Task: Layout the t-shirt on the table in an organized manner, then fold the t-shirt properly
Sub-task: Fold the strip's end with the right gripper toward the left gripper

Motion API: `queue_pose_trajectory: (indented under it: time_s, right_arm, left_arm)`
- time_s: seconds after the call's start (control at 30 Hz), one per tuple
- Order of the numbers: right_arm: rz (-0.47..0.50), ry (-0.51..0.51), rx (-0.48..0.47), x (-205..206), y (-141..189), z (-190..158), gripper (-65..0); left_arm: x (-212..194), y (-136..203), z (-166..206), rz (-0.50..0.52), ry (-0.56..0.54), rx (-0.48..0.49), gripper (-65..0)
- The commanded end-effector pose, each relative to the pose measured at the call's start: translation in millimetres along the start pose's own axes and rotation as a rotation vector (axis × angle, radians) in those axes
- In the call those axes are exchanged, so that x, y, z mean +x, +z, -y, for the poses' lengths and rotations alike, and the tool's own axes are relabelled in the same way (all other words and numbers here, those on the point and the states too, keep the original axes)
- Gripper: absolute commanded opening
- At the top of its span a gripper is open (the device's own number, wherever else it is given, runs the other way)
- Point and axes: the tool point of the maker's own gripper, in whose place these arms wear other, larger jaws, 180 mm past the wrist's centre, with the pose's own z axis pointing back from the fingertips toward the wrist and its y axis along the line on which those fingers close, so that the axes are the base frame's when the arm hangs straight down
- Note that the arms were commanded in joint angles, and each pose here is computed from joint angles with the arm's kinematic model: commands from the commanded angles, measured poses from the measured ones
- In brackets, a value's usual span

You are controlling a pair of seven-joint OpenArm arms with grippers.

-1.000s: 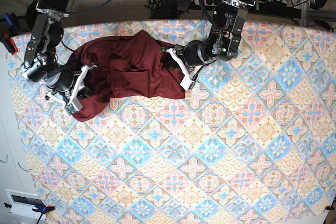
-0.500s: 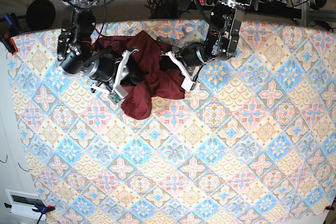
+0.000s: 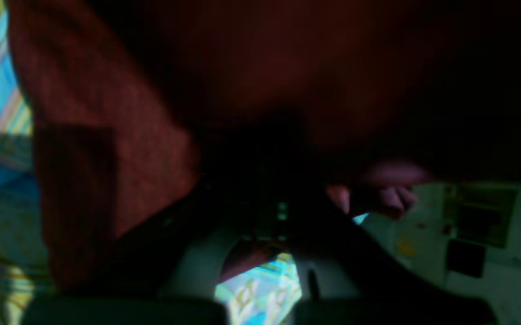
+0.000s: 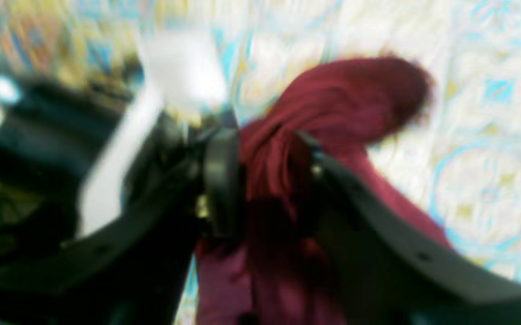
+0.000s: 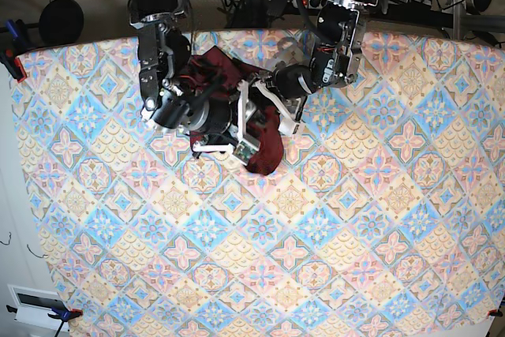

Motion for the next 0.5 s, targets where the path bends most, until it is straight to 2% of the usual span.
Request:
queue_pose_trajectory:
  time_s: [0.0, 0.07, 0.17, 0.33, 0.47]
  right_arm:
    - [0.057, 0.024, -0.019, 15.4, 8.7, 8.4, -42.7]
    - [0.069, 0.026, -0.011, 15.3, 13.1, 9.5, -42.6]
    - [0.095, 0.017, -0.057, 11.5, 34.0, 28.5, -42.6]
    - [0.153, -0.187, -0.076, -25.3, 60.8, 45.9, -42.6]
    - [0.180, -0.248, -0.160, -39.6, 87.8, 78.7, -42.6]
  left_arm:
    - [9.4, 6.9, 5.8, 0.017, -0.023, -0.012, -65.0]
    - [13.7, 13.2, 14.8, 0.037, -0.030, -0.038, -65.0]
    - [25.6, 26.9, 19.4, 0.079, -0.058, -0.043, -65.0]
    - [31.2, 47.5, 3.3, 0.132, -0.036, 0.001, -65.0]
    - [29.9, 55.7, -10.6, 0.121, -0.026, 0.034, -65.0]
